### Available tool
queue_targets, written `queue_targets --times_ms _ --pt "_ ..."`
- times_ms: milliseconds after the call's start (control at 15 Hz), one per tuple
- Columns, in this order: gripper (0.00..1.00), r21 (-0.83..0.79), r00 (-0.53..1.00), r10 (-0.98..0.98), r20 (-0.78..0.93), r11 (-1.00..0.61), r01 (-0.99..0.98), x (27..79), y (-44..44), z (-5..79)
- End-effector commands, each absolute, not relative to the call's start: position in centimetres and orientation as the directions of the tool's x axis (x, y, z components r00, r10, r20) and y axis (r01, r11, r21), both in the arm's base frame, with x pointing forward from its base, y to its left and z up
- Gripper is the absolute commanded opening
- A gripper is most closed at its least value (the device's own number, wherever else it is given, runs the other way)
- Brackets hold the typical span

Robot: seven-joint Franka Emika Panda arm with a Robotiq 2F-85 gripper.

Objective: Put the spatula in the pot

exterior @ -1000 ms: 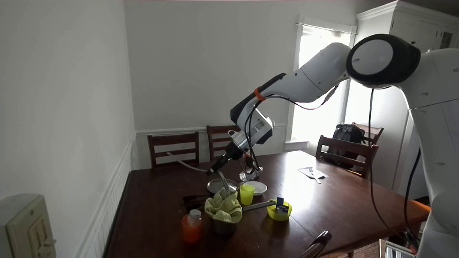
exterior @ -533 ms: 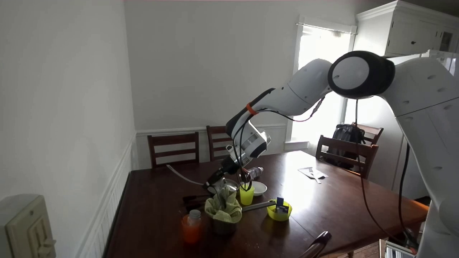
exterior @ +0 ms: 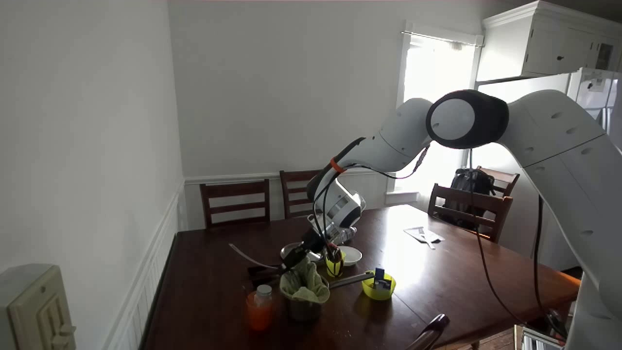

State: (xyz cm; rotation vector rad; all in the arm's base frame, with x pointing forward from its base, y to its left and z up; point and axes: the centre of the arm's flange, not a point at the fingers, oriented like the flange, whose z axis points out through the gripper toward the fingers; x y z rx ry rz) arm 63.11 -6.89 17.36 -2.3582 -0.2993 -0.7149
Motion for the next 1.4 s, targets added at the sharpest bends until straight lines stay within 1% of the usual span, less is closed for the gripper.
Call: queue_targets --times_ms 0,267,333,400,533,933,1067,1200,1333 --pt "0.04 -0.566 0.868 0.043 0.495 -0.742 0.359 62.2 -7.5 15.9" --pt "0.04 -0.59 0.899 0.057 0.434 -0.736 0.332 61.8 -8.1 15.1" --pt "0.43 -0.598 0.902 0.059 0.428 -0.73 0.332 61.8 -8.1 15.2" --pt "0.45 -0.599 0.905 0.067 0.42 -0.728 0.332 61.8 -8.3 15.5" --pt "0.56 -0.598 0.899 0.068 0.432 -0.725 0.342 61.7 -8.7 16.4" --pt "0.98 -0.506 0.849 0.095 0.52 -0.767 0.396 61.4 -10.5 20.9" --pt "1.0 -0.474 0.829 0.098 0.55 -0.781 0.407 61.5 -11.1 22.2" --pt "1.0 -0.417 0.768 0.099 0.633 -0.792 0.446 60.9 -12.0 24.8" --pt "1.0 -0.326 0.692 0.14 0.708 -0.804 0.497 59.9 -13.1 27.5"
